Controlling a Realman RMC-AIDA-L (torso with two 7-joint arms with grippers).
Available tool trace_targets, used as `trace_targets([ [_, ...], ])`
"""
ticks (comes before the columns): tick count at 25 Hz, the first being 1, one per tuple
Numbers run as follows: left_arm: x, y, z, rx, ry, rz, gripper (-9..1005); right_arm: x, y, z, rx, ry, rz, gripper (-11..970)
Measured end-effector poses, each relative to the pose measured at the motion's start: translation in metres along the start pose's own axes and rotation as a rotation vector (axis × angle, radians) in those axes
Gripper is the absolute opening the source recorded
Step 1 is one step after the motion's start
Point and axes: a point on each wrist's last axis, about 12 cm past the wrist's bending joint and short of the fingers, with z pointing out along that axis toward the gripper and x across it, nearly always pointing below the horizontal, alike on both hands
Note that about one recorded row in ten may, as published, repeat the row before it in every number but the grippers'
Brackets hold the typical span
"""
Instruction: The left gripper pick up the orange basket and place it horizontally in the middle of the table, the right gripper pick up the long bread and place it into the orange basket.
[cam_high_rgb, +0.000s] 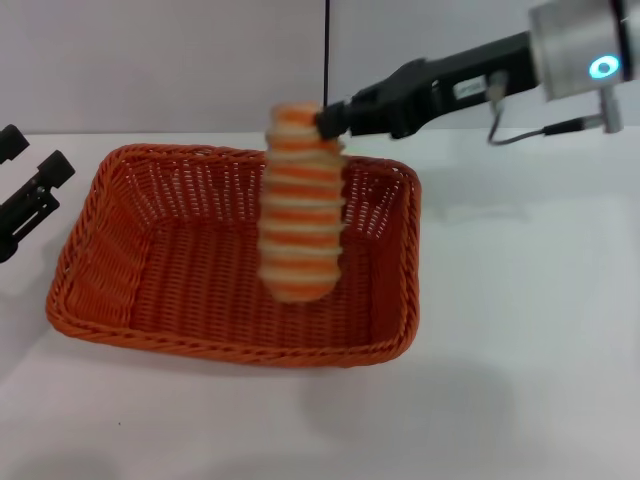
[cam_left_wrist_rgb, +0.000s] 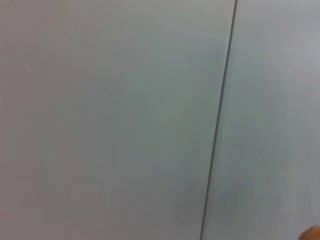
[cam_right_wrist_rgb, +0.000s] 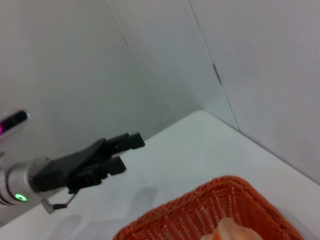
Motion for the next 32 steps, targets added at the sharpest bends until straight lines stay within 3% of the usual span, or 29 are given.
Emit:
trace_targets([
  [6,0.003,0.0,0.001,0.001,0.002,-0.017,669,0.013,-0.002,0.02,-0.025,-0.068,-0.046,100],
  [14,0.007,-0.001,0.0,0.004,0.002,-0.026,669,0.021,0.001,0.025,-0.073,-0.098,-0.094,151],
  [17,0.006,-0.001,-0.001,0.003,-0.001,-0.026,669,0.023,0.004,0.019,-0.08,-0.101,-0.11,276],
  [20,0.004,0.0,-0.006,-0.007,-0.015,-0.017,669,0.025,0.005,-0.006,-0.033,-0.14,-0.147,398],
  [25,0.002,0.003,-0.022,-0.057,-0.042,0.009,669,0.047,0.009,-0.067,0.168,-0.307,-0.184,586],
  [29,0.002,0.006,-0.045,-0.134,-0.098,0.033,670,0.09,0.014,-0.115,0.341,-0.483,-0.169,671],
  [30,0.002,0.006,-0.045,-0.134,-0.098,0.033,670,0.106,0.015,-0.125,0.377,-0.545,-0.164,692],
  [31,0.003,0.006,-0.051,-0.156,-0.112,0.038,670,0.135,0.017,-0.138,0.442,-0.67,-0.148,692],
  [32,0.007,0.005,-0.068,-0.233,-0.151,0.059,670,0.135,0.017,-0.138,0.442,-0.67,-0.148,691],
])
